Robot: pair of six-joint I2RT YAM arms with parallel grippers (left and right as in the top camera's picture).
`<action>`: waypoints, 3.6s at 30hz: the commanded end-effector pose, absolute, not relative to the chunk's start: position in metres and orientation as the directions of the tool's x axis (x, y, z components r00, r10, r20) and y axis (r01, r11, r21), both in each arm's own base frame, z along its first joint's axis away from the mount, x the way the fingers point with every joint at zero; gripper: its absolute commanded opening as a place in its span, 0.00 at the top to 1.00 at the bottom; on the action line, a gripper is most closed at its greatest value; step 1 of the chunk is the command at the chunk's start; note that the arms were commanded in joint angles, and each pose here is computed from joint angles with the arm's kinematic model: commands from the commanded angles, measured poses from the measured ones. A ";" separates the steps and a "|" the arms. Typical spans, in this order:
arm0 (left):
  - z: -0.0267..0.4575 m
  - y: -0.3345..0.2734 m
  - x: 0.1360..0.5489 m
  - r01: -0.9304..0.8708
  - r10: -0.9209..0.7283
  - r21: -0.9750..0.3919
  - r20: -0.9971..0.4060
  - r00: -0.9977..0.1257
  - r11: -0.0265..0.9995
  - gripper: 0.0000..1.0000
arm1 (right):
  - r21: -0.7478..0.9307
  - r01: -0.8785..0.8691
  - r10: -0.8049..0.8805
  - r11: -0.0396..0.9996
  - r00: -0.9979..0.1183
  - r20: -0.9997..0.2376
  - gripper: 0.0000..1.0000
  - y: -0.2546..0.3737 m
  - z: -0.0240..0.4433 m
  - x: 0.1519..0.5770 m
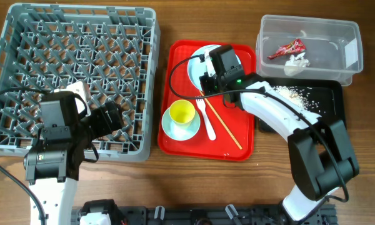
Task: Sort waste into correct bins and load items into the dishwasher rack
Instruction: 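Set the empty bowl back on the red tray and release, then grasp the yellow cup with the right gripper and lift it, then move the yellow cup toward the left gripper and grasp it with left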
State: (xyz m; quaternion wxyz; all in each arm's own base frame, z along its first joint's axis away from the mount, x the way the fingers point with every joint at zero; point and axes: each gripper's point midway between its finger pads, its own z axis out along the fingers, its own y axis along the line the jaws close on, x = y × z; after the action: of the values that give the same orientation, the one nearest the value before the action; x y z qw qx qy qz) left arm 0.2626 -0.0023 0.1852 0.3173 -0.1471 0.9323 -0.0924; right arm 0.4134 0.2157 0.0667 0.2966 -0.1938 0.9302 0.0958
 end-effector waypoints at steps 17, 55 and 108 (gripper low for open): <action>0.192 0.000 0.266 -0.220 -0.336 -0.262 -0.582 -0.741 0.940 0.00 | 0.348 -0.543 -0.240 0.764 -0.741 -0.628 0.48 0.246 0.176 0.348; 0.192 0.000 0.265 -0.220 -0.336 -0.262 -0.581 -0.741 0.940 0.00 | 0.377 -0.119 -0.082 0.919 -0.990 -0.111 0.91 0.251 0.051 0.287; 0.324 -0.153 0.259 0.727 -0.072 -0.677 -0.735 -0.674 0.110 0.10 | 0.917 -0.392 -0.219 0.074 -0.904 -0.368 0.96 0.293 0.299 0.278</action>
State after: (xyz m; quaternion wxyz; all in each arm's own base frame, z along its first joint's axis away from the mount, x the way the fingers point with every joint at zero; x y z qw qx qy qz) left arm 0.2679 -0.1515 0.3168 0.3356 0.2244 0.6884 -0.6026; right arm 0.2832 0.2930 0.2889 0.0750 -0.1997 0.7429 0.6345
